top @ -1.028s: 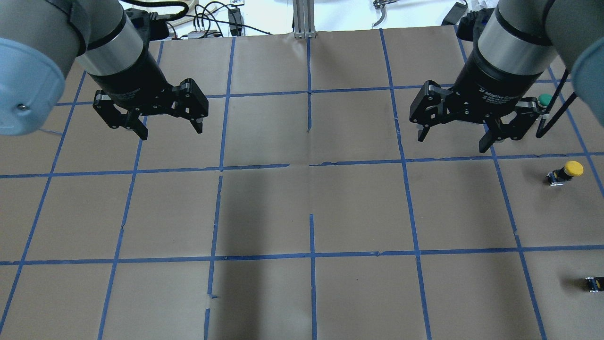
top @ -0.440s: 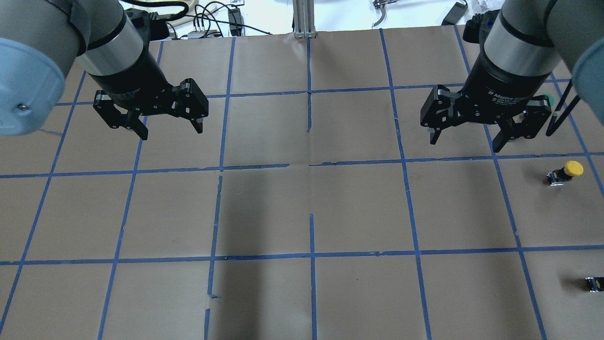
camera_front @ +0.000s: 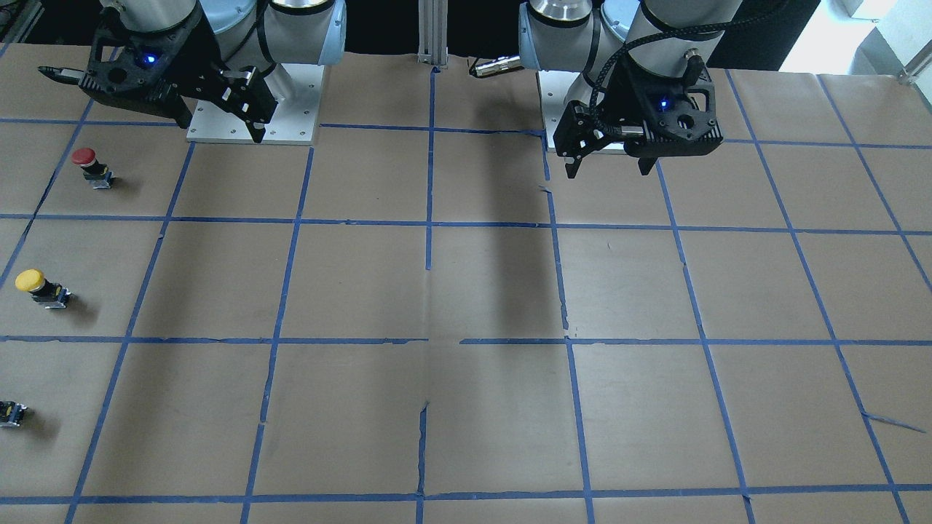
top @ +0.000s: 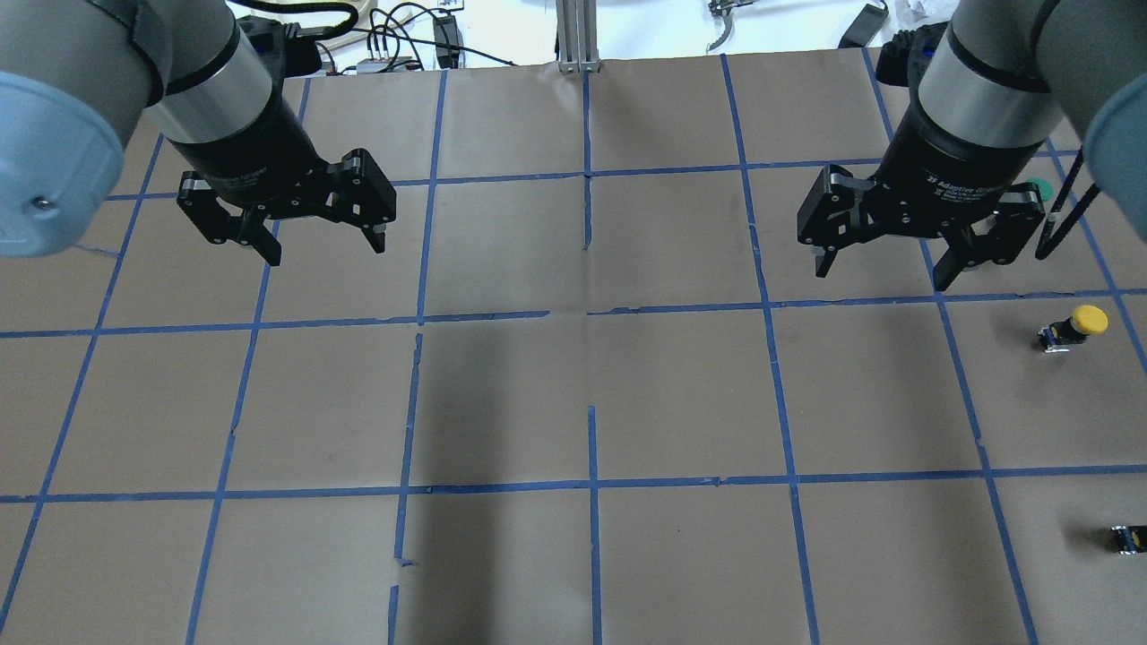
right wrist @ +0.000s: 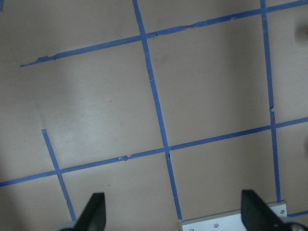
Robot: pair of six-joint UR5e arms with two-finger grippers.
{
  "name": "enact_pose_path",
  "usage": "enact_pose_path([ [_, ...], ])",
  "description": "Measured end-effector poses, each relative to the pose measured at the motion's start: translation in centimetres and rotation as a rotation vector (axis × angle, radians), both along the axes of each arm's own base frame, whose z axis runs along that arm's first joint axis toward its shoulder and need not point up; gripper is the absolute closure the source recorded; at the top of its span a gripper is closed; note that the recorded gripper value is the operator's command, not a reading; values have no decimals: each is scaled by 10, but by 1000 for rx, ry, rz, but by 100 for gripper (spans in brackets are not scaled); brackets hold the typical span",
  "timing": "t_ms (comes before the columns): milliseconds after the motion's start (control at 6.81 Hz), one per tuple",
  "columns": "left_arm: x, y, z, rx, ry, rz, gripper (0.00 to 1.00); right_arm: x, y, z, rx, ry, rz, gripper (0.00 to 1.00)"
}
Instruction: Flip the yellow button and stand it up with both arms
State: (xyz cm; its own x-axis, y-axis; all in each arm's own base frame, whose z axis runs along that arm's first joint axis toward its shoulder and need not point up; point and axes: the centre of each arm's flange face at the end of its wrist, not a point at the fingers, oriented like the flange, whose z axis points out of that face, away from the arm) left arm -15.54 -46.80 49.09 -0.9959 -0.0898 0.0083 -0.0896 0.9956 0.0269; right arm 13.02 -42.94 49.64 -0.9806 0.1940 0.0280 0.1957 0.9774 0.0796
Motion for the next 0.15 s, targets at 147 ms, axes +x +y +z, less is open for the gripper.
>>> enact_pose_path([
  [147, 0, 0, 0, 0, 0, 0, 0, 0, 0, 0, 0, -1, 2, 0],
])
